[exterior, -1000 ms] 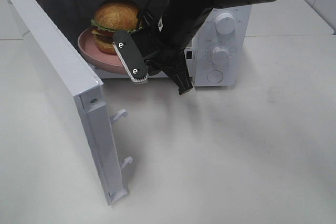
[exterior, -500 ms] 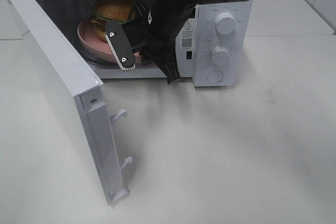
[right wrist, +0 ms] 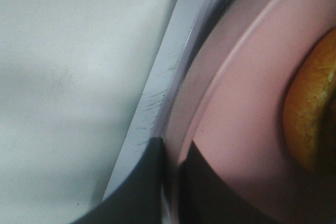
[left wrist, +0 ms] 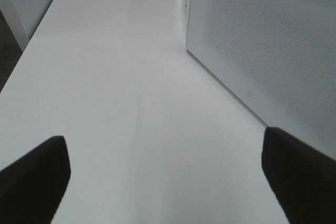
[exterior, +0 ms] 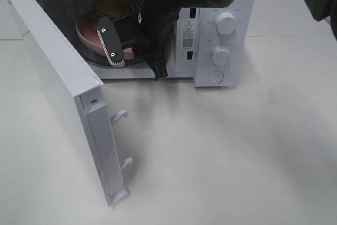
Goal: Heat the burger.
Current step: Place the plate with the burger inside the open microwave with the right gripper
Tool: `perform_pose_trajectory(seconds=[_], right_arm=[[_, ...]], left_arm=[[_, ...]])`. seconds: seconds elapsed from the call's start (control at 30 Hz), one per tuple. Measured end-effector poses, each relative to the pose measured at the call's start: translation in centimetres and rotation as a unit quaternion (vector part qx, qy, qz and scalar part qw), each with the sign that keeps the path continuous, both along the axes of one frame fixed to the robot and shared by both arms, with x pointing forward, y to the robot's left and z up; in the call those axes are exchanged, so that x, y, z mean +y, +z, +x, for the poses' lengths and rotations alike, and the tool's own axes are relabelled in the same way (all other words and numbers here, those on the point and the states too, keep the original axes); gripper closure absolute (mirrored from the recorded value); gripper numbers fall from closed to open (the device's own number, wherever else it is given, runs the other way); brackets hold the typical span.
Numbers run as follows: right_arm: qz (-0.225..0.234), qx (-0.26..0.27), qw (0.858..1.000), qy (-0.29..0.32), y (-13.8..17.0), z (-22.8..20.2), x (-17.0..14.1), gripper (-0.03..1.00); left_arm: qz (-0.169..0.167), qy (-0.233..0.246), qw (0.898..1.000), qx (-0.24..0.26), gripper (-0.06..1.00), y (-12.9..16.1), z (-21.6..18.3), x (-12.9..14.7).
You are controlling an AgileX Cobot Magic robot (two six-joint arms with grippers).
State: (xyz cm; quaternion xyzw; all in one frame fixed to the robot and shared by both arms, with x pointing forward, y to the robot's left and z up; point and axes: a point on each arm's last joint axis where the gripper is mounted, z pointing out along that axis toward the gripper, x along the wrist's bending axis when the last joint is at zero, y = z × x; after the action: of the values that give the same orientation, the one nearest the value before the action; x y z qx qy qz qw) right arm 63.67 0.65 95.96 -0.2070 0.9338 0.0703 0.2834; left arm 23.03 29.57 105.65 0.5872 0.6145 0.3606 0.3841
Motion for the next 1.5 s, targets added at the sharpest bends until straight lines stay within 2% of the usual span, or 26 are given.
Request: perform_pose_trajectory(seconds=[0.5,1.03,1.27,1.5], right_arm=[[0.022,0.017,0.999,-0.046,-1.6,1.7,1.3,0.92],[0.027,0.015,0.998,-0.053,-2.9,2.5,1.9,0.90],[0.038,0.002,0.998,-0.051,-2.6,2.7,2.1,0.80],[0.040,0.000,0.998,-0.051,-2.6,2.8,2.1,0.61]], left_arm=[[0.000,0.000,1.000,0.000,0.04,0.0,0.0,0.0],[0.000,0.000,1.000,0.000,0.04,0.0,0.0,0.0],[0.000,0.000,1.000,0.000,0.04,0.0,0.0,0.0],[0.000,0.000,1.000,0.000,0.04,0.0,0.0,0.0]])
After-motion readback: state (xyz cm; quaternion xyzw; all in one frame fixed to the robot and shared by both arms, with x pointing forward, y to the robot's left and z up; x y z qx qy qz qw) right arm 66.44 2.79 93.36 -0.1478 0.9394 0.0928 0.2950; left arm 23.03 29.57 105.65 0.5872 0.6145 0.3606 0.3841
